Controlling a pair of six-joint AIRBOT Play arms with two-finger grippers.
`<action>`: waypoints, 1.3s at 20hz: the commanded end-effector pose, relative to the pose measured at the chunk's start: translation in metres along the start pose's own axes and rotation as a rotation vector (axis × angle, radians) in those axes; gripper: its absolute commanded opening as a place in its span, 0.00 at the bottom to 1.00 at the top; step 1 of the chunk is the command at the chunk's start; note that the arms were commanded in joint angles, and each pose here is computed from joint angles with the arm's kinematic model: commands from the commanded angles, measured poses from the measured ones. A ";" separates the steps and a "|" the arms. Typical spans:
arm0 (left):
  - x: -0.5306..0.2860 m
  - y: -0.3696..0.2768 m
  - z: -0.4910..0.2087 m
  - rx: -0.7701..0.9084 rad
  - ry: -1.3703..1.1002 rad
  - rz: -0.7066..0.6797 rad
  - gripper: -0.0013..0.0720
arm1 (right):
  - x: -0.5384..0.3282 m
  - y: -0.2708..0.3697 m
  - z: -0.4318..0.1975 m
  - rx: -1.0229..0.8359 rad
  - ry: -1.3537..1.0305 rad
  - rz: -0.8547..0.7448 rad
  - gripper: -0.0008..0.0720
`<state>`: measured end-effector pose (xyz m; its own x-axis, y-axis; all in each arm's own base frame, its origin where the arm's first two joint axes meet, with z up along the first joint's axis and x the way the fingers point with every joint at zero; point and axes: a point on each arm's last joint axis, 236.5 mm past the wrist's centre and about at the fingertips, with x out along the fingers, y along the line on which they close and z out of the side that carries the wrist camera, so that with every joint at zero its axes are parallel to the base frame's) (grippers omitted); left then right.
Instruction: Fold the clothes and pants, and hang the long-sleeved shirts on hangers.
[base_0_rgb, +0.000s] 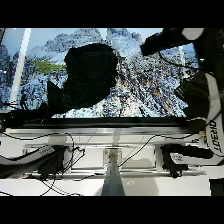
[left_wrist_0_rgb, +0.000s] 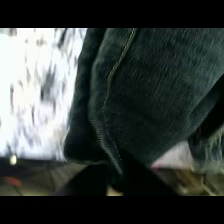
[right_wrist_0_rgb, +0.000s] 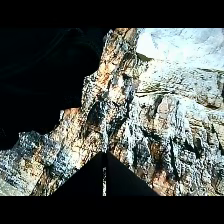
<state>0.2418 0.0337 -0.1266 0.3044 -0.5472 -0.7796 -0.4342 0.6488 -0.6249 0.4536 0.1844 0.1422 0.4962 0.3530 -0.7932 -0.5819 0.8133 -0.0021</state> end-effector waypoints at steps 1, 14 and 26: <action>-0.001 -0.002 0.025 0.052 -0.092 -0.010 0.06 | 0.051 0.035 -0.016 -0.111 0.092 0.089 0.04; -0.045 -0.099 0.035 0.444 -0.251 -0.028 0.06 | 0.164 0.349 -0.035 -0.905 -0.153 0.476 0.63; -0.085 -0.188 0.020 0.494 -0.379 -0.292 0.06 | 0.182 0.425 -0.046 -1.061 -0.312 0.480 0.62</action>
<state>0.3155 -0.0188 0.0310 0.6415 -0.5382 -0.5467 0.0652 0.7483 -0.6602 0.2602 0.5638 -0.0315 0.0915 0.7083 -0.6999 -0.9319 -0.1869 -0.3109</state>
